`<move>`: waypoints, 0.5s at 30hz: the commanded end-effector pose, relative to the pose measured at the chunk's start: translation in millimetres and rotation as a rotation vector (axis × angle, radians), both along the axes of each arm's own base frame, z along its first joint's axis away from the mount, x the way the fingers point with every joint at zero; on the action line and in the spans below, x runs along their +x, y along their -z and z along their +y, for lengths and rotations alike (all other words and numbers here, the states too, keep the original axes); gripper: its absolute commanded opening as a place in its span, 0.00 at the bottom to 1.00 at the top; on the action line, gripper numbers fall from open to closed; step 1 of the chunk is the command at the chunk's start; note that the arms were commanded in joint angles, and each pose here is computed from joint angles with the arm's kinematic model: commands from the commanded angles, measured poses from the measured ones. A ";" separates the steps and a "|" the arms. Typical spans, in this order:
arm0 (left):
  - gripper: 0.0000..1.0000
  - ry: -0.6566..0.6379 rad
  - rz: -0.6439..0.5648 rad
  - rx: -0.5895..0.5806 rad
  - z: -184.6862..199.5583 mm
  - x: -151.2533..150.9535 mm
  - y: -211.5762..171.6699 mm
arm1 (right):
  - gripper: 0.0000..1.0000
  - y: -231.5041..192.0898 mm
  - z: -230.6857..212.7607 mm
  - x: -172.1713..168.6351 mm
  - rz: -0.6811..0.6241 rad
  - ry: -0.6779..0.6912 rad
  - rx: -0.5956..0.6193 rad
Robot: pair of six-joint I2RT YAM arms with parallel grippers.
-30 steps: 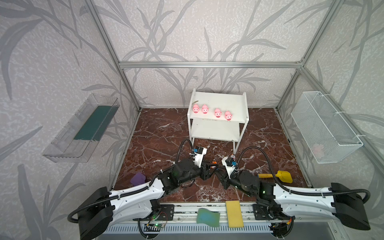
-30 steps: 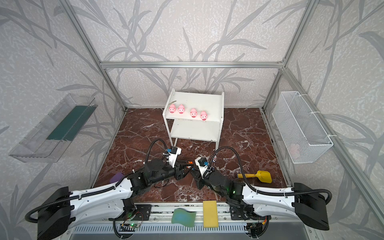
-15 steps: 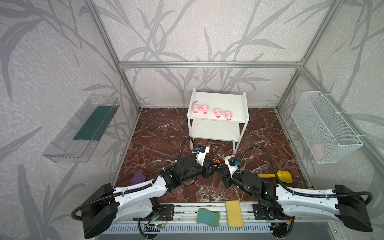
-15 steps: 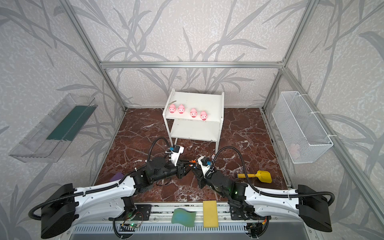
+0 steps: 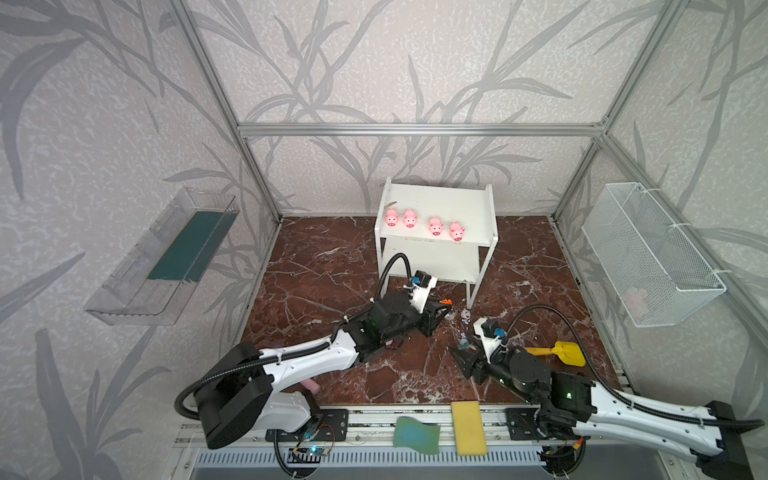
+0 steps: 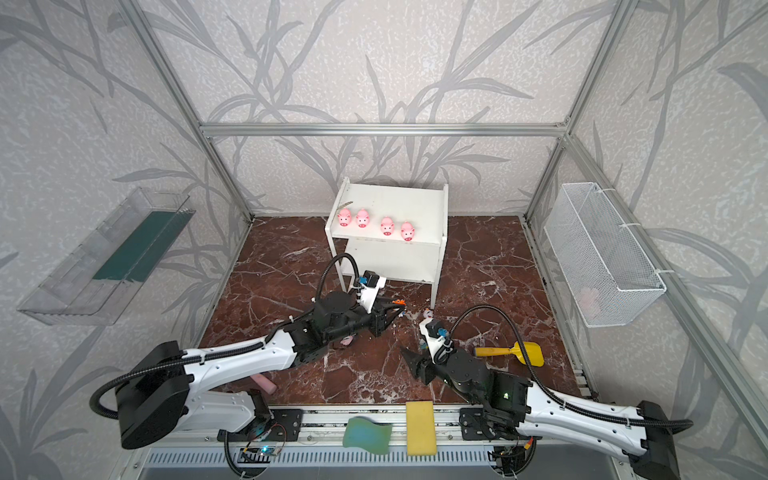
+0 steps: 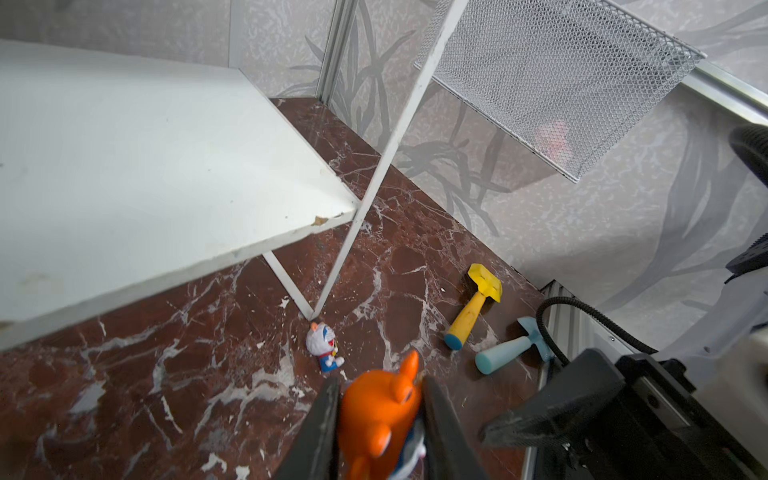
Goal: Place and organize the plastic toys onto the shelf
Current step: 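Carry the crab figurine with the left gripper to the shelf while the right withdraws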
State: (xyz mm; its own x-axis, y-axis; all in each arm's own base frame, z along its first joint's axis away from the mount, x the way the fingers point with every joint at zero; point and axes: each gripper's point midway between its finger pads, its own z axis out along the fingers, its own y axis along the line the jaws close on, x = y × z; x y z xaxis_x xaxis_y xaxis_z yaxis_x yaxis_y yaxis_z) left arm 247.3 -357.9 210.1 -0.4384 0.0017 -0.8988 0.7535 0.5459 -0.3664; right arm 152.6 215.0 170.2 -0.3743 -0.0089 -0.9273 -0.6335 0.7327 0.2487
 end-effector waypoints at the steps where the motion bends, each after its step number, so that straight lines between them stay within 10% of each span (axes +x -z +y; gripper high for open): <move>1: 0.11 -0.004 -0.147 -0.024 -15.0 17.9 -24.1 | 0.76 19.6 -32.6 -2.1 0.022 0.063 -0.109; 15: 0.11 -0.052 -0.203 -0.006 -49.8 56.3 -29.1 | 0.89 4.5 -72.7 -3.3 -0.030 0.131 -0.129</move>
